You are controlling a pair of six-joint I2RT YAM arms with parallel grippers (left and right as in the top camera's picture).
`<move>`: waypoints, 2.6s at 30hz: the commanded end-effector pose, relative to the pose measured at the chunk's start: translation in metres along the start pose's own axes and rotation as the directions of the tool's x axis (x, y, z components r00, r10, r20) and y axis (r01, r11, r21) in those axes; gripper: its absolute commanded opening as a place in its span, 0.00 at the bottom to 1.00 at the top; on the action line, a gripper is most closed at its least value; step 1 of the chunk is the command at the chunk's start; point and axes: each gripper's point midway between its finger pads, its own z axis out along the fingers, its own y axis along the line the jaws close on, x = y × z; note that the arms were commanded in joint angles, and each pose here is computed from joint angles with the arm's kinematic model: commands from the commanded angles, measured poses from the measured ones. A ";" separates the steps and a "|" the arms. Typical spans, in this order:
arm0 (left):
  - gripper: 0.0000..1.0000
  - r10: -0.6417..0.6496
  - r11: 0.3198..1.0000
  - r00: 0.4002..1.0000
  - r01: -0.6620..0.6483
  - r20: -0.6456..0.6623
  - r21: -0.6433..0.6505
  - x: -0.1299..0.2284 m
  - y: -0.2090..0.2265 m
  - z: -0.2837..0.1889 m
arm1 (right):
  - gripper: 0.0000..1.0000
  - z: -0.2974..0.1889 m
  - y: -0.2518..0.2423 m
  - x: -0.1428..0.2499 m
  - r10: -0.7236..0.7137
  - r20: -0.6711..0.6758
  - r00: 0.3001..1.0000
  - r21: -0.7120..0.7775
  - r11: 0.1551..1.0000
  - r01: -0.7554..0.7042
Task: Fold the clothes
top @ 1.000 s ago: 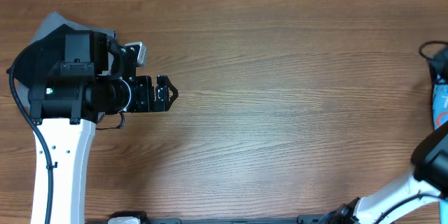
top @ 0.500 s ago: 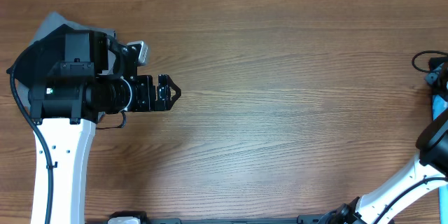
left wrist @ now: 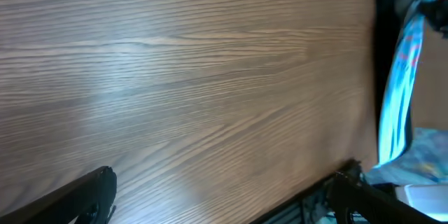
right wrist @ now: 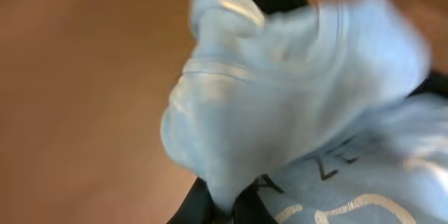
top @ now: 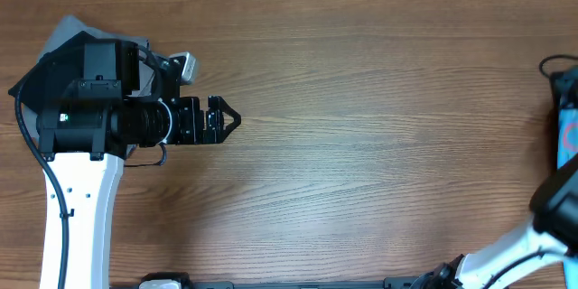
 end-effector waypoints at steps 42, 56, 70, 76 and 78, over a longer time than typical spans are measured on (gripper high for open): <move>0.88 0.117 0.959 0.990 -0.092 0.079 -0.270 -0.040 -0.008 -0.070 | 0.41 -0.209 0.271 0.318 -0.757 -0.283 0.589 -0.625 0.611 0.485; 0.86 0.257 0.945 0.939 -0.294 -0.229 -0.141 -0.067 -0.003 0.151 | 0.45 -0.197 0.225 0.277 -0.621 -0.460 0.635 -0.568 0.755 0.328; 0.77 0.309 0.913 0.937 -0.340 -0.165 -0.224 -0.097 0.034 0.303 | 0.52 -0.314 0.179 0.226 -0.614 -0.266 0.743 -0.635 0.692 0.344; 0.64 0.335 0.911 0.938 -0.347 -0.091 -0.223 -0.113 0.046 0.341 | 0.54 -0.354 0.154 0.216 -0.594 -0.183 0.784 -0.652 0.670 0.355; 0.63 0.344 0.910 0.936 -0.351 -0.073 -0.221 -0.116 0.049 0.352 | 0.54 -0.361 0.147 0.216 -0.592 -0.178 0.786 -0.653 0.669 0.356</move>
